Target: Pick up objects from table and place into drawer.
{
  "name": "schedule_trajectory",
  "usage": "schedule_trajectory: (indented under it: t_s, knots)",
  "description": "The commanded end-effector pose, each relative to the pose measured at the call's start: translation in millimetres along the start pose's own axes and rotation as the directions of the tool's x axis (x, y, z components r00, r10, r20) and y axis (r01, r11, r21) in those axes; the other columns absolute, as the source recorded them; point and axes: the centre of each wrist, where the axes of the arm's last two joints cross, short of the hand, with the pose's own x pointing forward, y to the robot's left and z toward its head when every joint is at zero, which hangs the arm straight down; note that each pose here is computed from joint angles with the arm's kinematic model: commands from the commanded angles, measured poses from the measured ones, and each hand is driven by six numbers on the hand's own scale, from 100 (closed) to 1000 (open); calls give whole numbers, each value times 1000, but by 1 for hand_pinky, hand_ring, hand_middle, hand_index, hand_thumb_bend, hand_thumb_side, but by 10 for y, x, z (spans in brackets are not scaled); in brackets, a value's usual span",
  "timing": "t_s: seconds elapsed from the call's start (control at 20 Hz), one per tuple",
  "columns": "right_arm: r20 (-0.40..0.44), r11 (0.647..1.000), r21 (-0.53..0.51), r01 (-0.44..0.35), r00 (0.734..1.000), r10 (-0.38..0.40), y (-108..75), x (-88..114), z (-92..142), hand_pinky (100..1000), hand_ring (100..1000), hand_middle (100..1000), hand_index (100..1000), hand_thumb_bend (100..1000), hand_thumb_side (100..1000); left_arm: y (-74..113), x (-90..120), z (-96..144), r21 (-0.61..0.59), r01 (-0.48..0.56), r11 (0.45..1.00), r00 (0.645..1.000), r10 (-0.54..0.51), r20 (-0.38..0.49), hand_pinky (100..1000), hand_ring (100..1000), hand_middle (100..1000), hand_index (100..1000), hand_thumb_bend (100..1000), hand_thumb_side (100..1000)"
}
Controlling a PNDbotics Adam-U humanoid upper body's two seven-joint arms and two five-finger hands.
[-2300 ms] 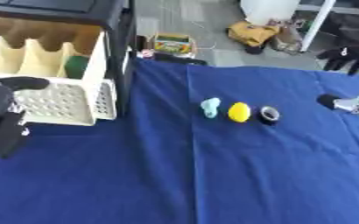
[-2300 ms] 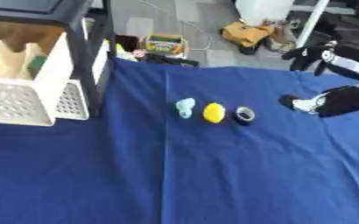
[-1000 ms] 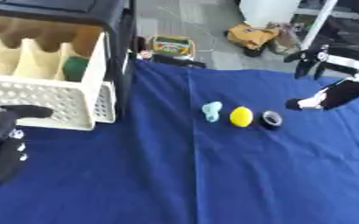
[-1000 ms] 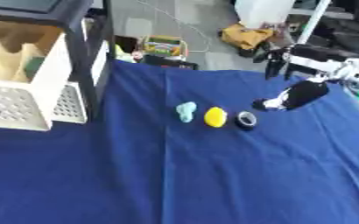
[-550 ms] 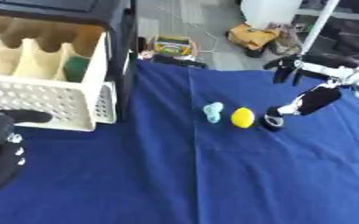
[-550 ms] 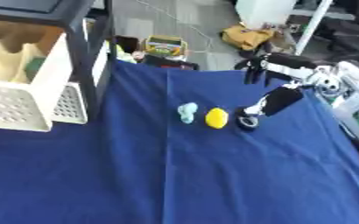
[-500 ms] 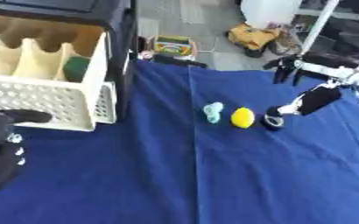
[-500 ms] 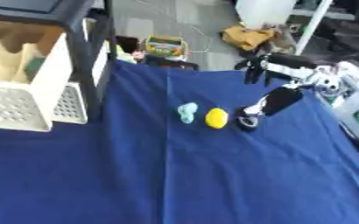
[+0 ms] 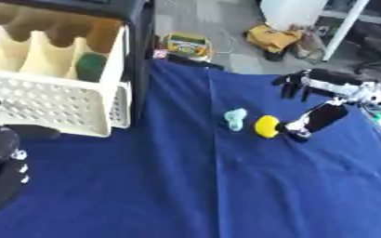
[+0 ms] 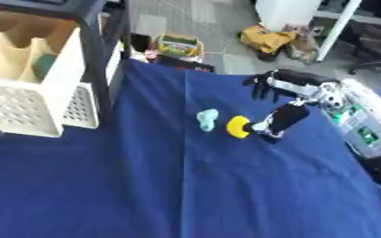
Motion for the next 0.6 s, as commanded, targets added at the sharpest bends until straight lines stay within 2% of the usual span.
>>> schedule_trajectory:
  t_s: [0.05,0.6]
  knots:
    - [-19,999,-30,-27,999,27,-178,-49,72,633,761,716,953,484,403,32,69,-20,-11,30,999,999,-30,19,100,100,100,787,100,1000]
    - [-66,999,-48,-20,998,17,-129,-126,22,632,765,714,947,482,407,-3,82,-48,-27,34,999,999,-34,23,100,100,100,785,100,1000]
